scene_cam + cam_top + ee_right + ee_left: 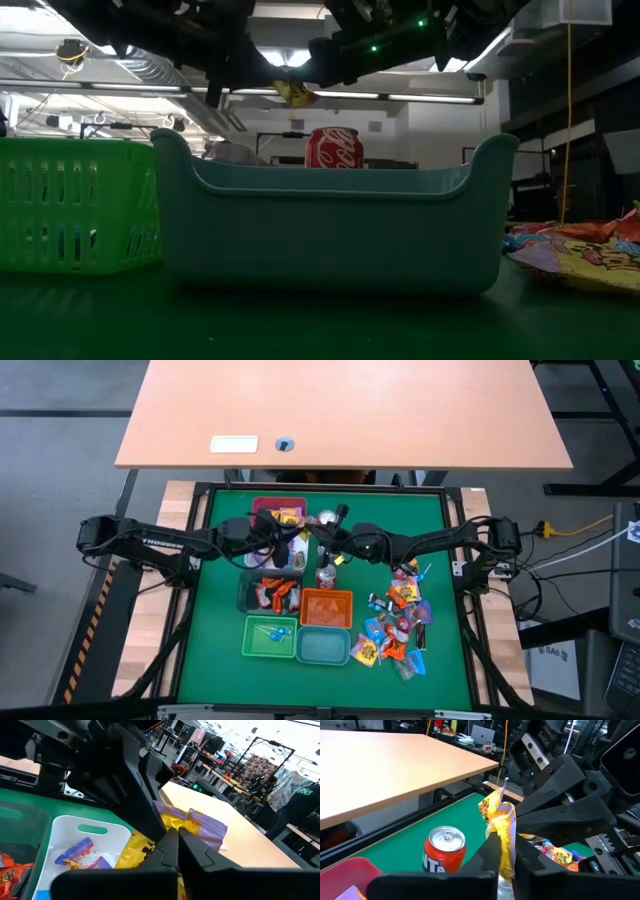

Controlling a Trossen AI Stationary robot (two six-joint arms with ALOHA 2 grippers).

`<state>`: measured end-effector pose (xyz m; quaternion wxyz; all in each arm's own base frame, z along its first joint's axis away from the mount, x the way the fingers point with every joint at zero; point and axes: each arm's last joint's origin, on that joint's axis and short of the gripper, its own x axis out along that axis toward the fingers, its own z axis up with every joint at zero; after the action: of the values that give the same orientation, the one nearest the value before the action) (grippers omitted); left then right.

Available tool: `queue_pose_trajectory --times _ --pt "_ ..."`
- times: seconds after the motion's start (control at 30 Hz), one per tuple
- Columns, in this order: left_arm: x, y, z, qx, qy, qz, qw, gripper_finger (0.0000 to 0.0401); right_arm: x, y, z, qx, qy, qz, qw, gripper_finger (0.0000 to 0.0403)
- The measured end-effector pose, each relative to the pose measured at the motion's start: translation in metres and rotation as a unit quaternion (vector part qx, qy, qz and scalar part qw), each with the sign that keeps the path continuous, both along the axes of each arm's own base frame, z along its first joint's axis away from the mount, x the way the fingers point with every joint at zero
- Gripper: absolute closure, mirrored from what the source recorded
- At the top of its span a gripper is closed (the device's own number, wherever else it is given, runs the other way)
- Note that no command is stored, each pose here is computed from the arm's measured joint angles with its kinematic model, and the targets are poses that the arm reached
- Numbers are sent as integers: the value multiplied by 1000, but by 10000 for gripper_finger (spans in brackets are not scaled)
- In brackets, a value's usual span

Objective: Sort candy
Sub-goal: Put the yellow candy into the red bin, then put the red candy into the center orange bin

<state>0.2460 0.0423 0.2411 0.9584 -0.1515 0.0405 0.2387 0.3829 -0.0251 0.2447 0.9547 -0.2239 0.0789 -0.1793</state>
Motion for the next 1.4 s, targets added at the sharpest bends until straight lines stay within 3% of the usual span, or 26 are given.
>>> queue_pose_trajectory --times 0.17,0.4,0.53,0.77,1.1,1.4 --pt "-1 7 0 0 1 14 1000 393 0 0 1 33 -14 -6 999 347" --pt "-8 29 -7 25 55 57 997 398 -11 2 11 20 6 -87 996 274" --pt "-16 46 -12 36 96 105 989 399 -24 3 18 27 60 -90 994 266" --pt "-32 65 -28 15 193 145 970 400 -55 4 21 88 156 -113 977 265" --pt "-43 75 -36 6 247 188 951 364 -96 6 9 175 296 -162 925 265" --pt "-44 77 -36 2 243 197 950 299 -126 9 -8 273 413 -217 841 265"
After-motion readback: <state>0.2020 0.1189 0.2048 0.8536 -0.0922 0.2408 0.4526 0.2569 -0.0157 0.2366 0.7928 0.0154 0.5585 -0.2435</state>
